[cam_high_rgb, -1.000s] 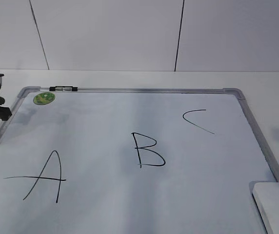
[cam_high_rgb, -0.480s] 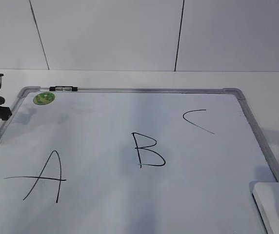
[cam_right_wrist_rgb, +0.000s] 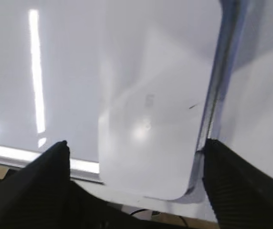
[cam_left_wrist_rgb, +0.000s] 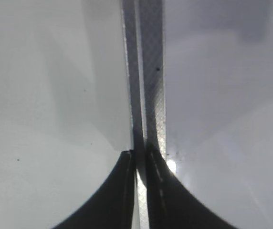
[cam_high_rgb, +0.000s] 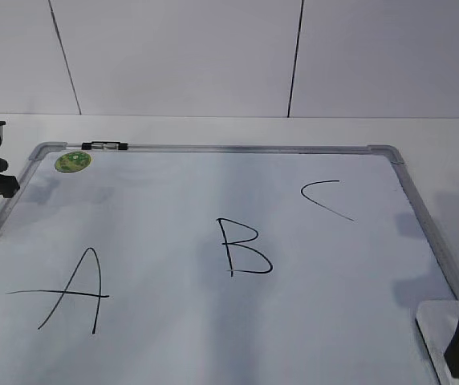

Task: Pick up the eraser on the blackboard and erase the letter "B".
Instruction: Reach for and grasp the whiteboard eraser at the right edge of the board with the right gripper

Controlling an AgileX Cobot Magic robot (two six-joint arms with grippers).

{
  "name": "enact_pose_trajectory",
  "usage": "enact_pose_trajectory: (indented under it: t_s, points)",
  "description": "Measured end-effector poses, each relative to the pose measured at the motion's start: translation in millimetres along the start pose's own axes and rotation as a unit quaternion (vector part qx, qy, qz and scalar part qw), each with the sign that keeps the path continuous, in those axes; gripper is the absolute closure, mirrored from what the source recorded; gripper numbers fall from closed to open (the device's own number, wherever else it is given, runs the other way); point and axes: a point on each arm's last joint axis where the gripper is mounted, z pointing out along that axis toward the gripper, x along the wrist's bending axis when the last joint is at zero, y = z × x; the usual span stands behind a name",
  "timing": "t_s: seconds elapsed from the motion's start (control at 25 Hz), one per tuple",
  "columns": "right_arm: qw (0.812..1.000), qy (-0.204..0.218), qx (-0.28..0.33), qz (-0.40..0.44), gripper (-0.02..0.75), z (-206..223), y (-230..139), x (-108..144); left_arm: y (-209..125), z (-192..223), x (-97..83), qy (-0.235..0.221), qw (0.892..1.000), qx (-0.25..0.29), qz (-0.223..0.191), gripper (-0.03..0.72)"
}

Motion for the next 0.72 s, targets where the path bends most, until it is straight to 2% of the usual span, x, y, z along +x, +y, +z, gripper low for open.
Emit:
enact_pose_trajectory:
  t_s: [0.12, 0.44, 0.72]
  points:
    - [0.999, -0.030, -0.010, -0.008, 0.057, 0, 11, -4, 0, 0, -0.1, -0.001, 1.000, 0.000, 0.000, 0.659]
    - [1.000, -0.027, -0.008, -0.011, 0.057, 1, 28, 6, 0, 0, -0.1, -0.001, 1.000, -0.001, 0.000, 0.659]
    - [0.998, -0.054, 0.013, -0.003, 0.057, 10, 30, 3, 0, 0, -0.1, -0.001, 1.000, -0.002, -0.001, 0.659]
